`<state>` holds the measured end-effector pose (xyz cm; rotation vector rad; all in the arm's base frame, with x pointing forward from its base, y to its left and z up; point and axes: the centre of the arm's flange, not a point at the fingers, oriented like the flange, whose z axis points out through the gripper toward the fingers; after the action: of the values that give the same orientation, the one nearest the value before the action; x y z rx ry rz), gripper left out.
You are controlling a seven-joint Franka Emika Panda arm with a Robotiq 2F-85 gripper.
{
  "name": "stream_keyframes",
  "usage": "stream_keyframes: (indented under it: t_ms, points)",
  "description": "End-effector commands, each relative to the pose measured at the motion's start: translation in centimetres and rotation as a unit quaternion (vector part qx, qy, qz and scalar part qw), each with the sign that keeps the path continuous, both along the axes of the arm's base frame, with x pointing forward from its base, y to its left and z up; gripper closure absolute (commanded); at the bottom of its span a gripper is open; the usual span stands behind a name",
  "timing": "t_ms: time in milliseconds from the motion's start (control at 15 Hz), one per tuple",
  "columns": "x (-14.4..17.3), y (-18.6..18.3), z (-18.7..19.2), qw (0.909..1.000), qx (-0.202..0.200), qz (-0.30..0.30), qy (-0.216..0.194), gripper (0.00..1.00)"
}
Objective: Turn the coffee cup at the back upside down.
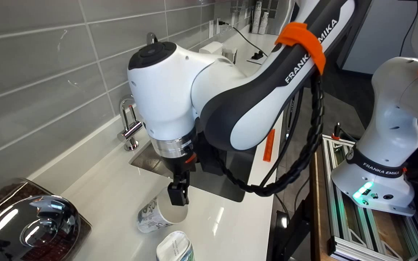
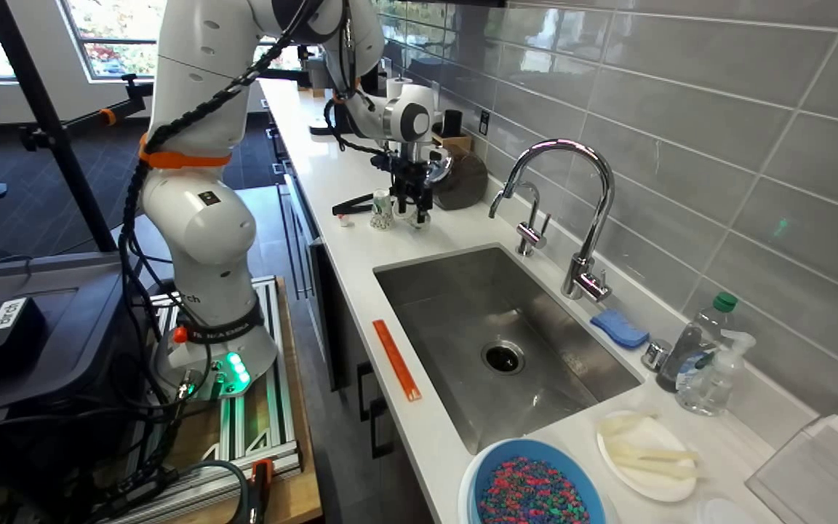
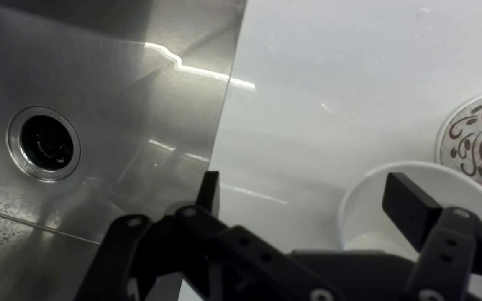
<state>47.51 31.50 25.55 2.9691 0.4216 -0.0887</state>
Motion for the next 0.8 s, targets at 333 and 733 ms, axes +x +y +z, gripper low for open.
stream_keyframes:
  t_ms: [333,733]
  points:
    - [-0.8,-0.7,-0.3,0.9988,-0.015,0.008,0.045,0.0]
    - [-1.0,-1.2,0.2,0.9978,-0.026,0.027,0.055,0.0]
